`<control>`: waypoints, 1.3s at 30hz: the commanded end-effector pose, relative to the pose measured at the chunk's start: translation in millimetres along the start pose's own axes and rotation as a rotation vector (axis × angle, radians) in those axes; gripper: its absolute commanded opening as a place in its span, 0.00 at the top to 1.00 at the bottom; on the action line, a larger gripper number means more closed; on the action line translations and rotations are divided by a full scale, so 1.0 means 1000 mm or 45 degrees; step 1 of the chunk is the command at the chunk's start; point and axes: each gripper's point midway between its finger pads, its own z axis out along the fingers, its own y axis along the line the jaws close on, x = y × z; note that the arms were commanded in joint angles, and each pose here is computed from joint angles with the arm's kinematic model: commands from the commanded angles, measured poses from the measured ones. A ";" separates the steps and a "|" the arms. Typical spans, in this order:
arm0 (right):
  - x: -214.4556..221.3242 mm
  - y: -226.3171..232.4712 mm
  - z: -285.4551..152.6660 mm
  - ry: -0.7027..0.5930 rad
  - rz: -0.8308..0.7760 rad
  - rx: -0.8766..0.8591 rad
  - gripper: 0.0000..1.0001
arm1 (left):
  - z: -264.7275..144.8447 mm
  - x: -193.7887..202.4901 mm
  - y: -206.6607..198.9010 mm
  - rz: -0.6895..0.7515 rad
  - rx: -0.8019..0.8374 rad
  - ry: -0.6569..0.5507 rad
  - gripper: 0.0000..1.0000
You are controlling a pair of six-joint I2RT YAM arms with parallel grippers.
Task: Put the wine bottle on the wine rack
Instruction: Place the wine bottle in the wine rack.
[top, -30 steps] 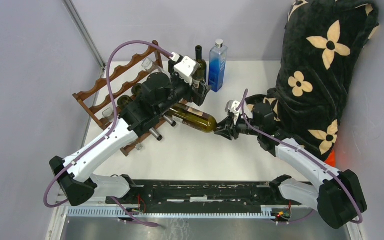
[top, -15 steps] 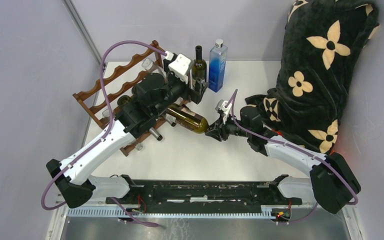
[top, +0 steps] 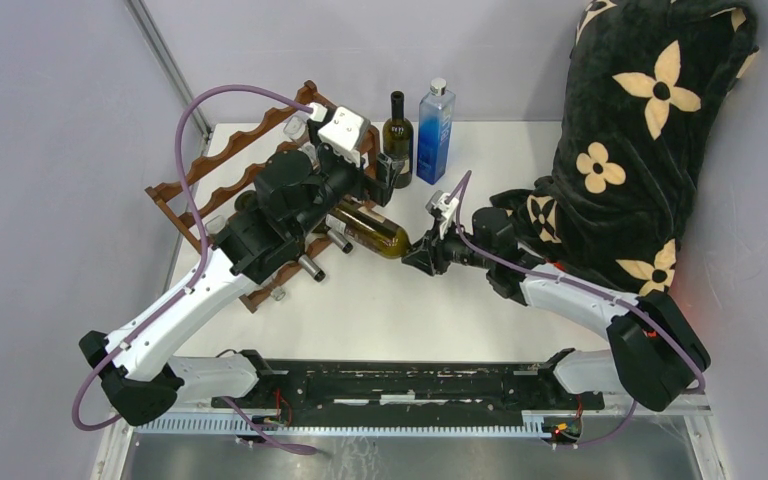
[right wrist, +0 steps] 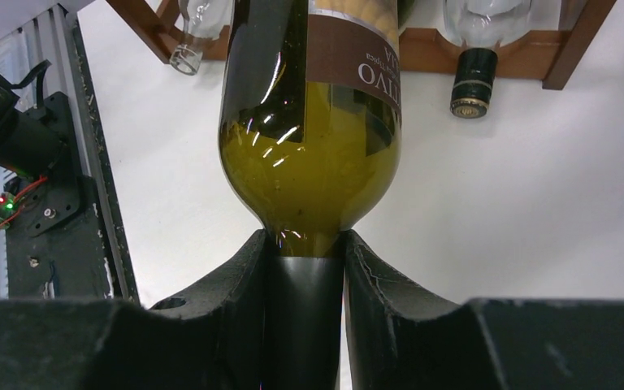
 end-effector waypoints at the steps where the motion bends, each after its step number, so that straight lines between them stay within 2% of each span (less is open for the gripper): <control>1: -0.092 0.015 0.006 -0.328 -0.150 -0.067 1.00 | -0.007 -0.009 0.010 0.024 -0.049 -0.030 0.00; 14: -0.112 0.012 0.049 -0.332 -0.017 -0.045 1.00 | -0.014 -0.007 0.018 0.049 -0.091 -0.006 0.00; 25: -0.146 0.005 0.102 -0.377 0.218 -0.003 1.00 | -0.020 -0.008 0.033 0.128 -0.170 0.025 0.00; 39: -0.161 0.000 0.145 -0.403 0.302 0.022 1.00 | -0.019 -0.012 0.044 0.199 -0.236 0.050 0.00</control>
